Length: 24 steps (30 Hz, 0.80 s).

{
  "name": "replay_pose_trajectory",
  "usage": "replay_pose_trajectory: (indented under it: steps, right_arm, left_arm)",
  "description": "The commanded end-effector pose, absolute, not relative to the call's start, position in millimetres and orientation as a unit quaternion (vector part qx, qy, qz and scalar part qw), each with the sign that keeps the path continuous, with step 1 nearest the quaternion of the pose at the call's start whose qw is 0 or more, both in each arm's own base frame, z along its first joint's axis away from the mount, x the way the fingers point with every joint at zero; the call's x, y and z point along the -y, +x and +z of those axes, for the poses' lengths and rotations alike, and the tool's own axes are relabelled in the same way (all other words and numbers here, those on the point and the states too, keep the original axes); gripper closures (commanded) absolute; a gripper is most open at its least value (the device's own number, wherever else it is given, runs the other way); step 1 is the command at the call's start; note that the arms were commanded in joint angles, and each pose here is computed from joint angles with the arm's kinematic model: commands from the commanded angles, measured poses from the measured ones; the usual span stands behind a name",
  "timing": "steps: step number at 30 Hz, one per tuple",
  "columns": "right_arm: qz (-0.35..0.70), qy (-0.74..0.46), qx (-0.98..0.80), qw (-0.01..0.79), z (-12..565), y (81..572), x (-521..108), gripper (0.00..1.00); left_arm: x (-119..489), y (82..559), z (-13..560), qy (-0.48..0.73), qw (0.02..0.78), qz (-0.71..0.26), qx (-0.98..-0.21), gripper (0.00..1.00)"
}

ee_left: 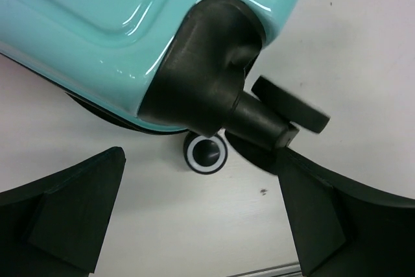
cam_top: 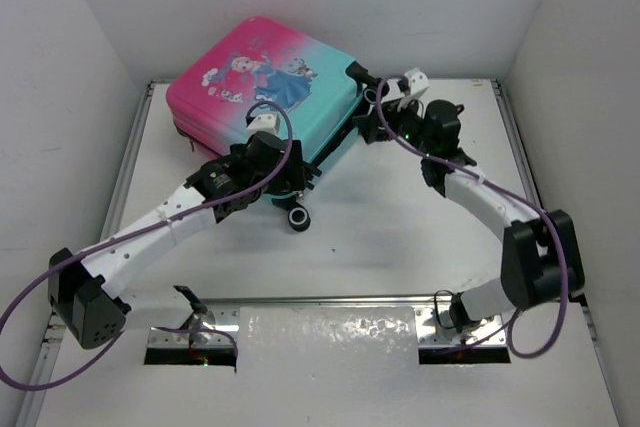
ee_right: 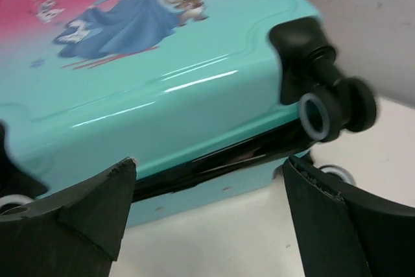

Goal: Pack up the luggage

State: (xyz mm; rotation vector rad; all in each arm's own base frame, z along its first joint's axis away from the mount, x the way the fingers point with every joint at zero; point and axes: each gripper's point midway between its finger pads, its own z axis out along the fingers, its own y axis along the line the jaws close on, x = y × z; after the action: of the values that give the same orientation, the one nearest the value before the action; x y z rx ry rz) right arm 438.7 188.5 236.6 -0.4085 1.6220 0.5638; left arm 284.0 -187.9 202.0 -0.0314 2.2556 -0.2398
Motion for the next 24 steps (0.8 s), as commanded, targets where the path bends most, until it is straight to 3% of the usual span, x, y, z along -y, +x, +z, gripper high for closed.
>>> replay_pose_trajectory:
  steps: [1, 5, 10, 18, 24]
  right_arm:
    - [0.236, -0.183, -0.765, 0.571, 171.2, 397.1, -206.8, 0.11]
    - [0.297, -0.239, -0.756, 0.532, 121.8, 354.4, -265.0, 0.17]
    - [0.348, -0.275, -0.714, 0.542, 114.6, 325.8, -327.4, 0.32]
    - [0.429, -0.221, -0.677, 0.556, 115.2, 315.8, -343.7, 0.39]
    - [0.448, -0.216, -0.652, 0.572, 120.3, 318.8, -357.8, 0.42]
  left_arm:
    - [197.7, 297.6, 229.9, -0.104, 0.445, -0.133, -0.880, 0.00]
    - [205.2, 301.3, 229.0, -0.141, 0.440, -0.151, -0.874, 0.00]
    - [224.9, 311.8, 233.0, -0.168, 0.437, -0.198, -0.861, 0.00]
    - [233.6, 316.5, 216.3, -0.202, 0.402, -0.185, -0.874, 0.00]
    - [189.6, 306.1, 240.7, -0.273, 0.456, -0.174, -0.829, 0.00]
